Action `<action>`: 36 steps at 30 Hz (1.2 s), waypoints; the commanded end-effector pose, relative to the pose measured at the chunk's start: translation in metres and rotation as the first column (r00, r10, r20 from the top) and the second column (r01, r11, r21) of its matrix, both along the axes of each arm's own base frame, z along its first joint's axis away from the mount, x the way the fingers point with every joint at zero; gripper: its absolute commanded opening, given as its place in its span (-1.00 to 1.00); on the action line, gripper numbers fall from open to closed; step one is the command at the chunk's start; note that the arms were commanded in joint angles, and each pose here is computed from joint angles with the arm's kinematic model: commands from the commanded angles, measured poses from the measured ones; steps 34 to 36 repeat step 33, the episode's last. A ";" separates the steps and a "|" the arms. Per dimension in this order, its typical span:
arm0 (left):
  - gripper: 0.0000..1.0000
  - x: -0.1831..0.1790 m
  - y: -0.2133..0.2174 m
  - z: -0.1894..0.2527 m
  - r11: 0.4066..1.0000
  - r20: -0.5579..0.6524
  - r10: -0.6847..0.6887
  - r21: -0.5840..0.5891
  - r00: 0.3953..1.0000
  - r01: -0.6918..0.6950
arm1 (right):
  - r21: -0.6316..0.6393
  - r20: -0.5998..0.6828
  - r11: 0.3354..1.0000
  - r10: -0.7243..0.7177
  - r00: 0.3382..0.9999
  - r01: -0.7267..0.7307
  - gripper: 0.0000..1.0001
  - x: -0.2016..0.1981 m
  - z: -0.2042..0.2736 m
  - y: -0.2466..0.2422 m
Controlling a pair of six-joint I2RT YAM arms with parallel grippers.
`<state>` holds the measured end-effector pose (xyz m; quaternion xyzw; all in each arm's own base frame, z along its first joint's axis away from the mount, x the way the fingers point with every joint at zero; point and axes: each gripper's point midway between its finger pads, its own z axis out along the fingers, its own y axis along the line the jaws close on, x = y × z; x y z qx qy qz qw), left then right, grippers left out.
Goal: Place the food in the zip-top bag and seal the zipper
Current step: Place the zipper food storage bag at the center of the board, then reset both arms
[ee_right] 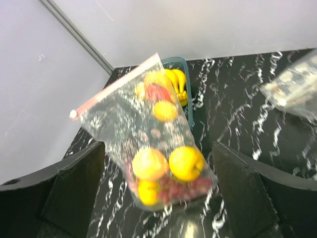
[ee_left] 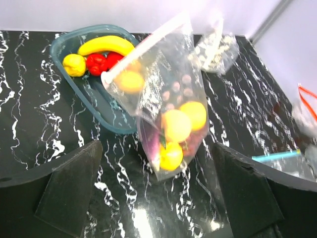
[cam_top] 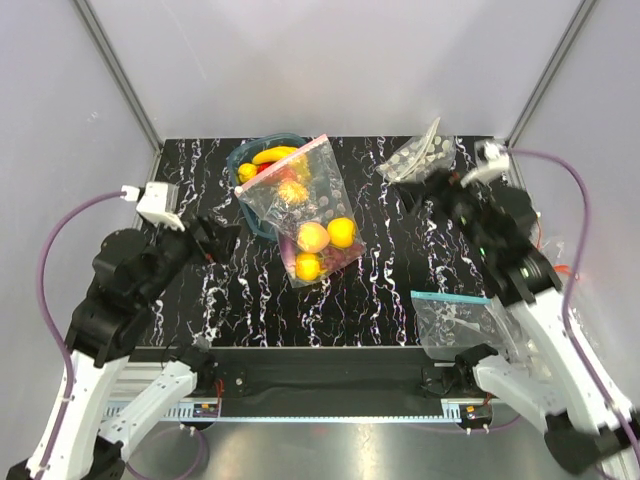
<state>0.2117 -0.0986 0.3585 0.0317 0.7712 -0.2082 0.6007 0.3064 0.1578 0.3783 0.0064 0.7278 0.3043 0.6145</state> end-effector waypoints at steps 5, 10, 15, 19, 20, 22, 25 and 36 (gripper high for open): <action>0.98 -0.033 0.000 -0.045 0.994 0.006 -0.102 0.048 0.995 0.102 | -0.037 -0.086 0.996 -0.086 0.993 0.083 0.91 -0.073 -0.058 -0.045; 0.98 -0.037 -0.004 -0.077 0.990 0.018 -0.132 0.046 0.991 0.131 | -0.019 -0.067 0.994 -0.112 0.991 0.111 0.93 -0.106 -0.067 -0.064; 0.98 -0.035 -0.004 -0.089 0.992 0.049 -0.125 0.034 0.991 0.123 | -0.047 -0.117 0.987 -0.157 0.981 0.153 0.94 -0.114 -0.091 -0.075; 0.98 -0.039 0.002 -0.086 0.995 0.079 -0.097 0.022 0.992 0.096 | -0.032 -0.120 0.991 -0.132 0.984 0.129 0.94 -0.117 -0.092 -0.071; 0.98 -0.039 0.003 -0.088 0.995 0.082 -0.094 0.021 0.992 0.093 | -0.029 -0.123 0.990 -0.138 0.983 0.136 0.94 -0.117 -0.092 -0.072; 0.98 -0.039 0.006 -0.089 0.996 0.094 -0.083 0.024 0.992 0.081 | -0.025 -0.122 0.990 -0.142 0.982 0.140 0.94 -0.117 -0.092 -0.072; 0.98 -0.038 0.010 -0.090 0.998 0.094 -0.058 0.024 0.994 0.056 | -0.027 -0.126 0.989 -0.146 0.981 0.144 0.94 -0.117 -0.092 -0.073; 0.98 -0.039 0.014 -0.090 0.999 0.093 -0.036 0.018 0.995 0.034 | -0.035 -0.146 0.988 -0.154 0.977 0.150 0.96 -0.116 -0.095 -0.074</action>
